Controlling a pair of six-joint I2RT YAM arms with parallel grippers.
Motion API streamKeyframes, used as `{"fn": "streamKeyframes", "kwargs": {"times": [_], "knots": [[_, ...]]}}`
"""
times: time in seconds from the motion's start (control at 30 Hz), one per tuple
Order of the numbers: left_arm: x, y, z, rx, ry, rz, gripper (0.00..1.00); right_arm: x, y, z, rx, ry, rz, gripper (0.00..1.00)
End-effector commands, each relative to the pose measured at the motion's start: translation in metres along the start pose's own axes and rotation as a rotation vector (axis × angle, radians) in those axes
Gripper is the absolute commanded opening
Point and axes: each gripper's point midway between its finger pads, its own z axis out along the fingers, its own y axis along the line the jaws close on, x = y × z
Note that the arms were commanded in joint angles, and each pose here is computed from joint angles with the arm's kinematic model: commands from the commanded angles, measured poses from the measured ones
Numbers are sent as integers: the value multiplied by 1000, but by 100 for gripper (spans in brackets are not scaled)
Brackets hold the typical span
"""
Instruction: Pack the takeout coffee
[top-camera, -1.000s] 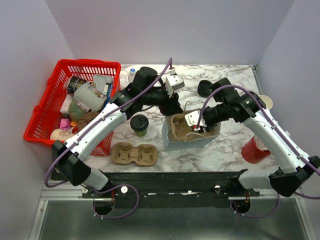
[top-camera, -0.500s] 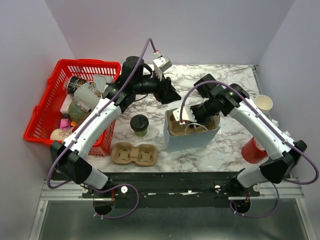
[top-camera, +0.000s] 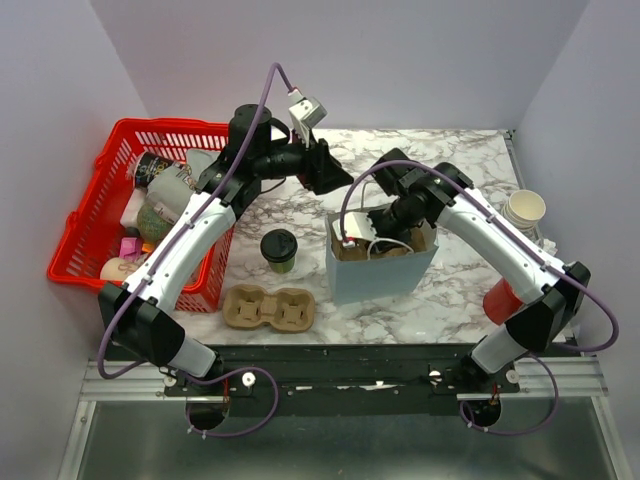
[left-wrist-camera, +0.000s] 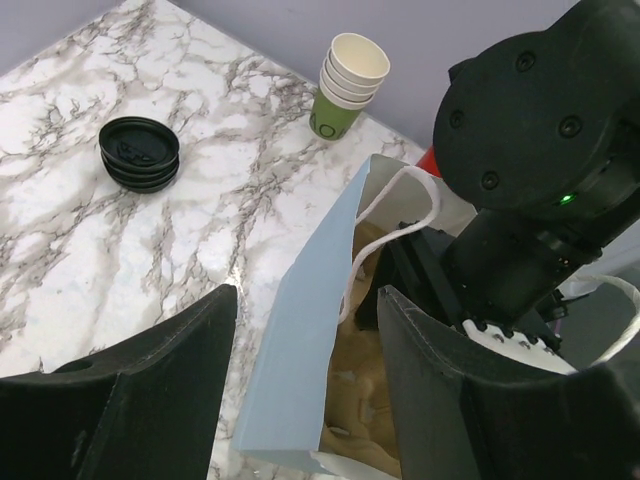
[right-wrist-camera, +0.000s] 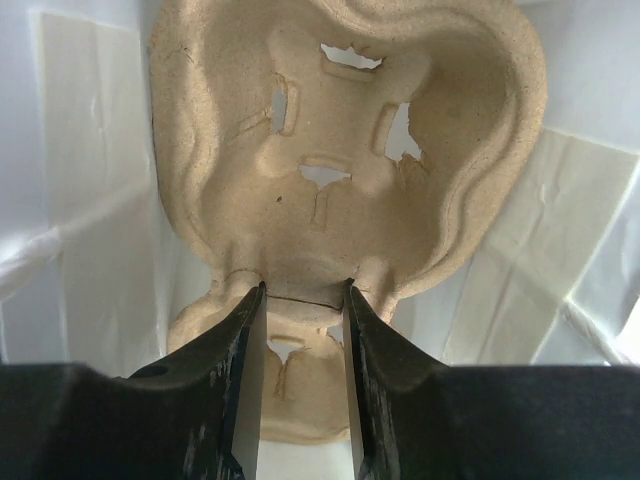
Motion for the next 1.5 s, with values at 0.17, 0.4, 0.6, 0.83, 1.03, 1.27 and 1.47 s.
{"fn": "streamKeyframes", "kwargs": {"times": [0.17, 0.4, 0.6, 0.83, 1.03, 1.27, 1.47], "knots": [[-11, 3, -1, 27, -25, -2, 67, 12, 30, -1, -171, 79, 5, 1], [-6, 7, 0, 24, -23, -16, 67, 25, 47, -3, -208, 131, -57, 1], [-6, 8, 0, 28, -21, -18, 67, 28, 59, 3, -248, 130, -76, 0], [1, 9, 2, 30, -14, -37, 67, 41, 72, 20, -334, 165, -79, 1], [4, 9, 1, 24, -9, -45, 67, 45, 81, 32, -393, 162, -68, 3], [6, 10, -1, 8, -8, -41, 67, 44, 65, 39, -328, 169, -30, 25], [5, 9, -3, 5, -3, -29, 68, 39, 58, 33, -269, 161, -13, 48]]}}
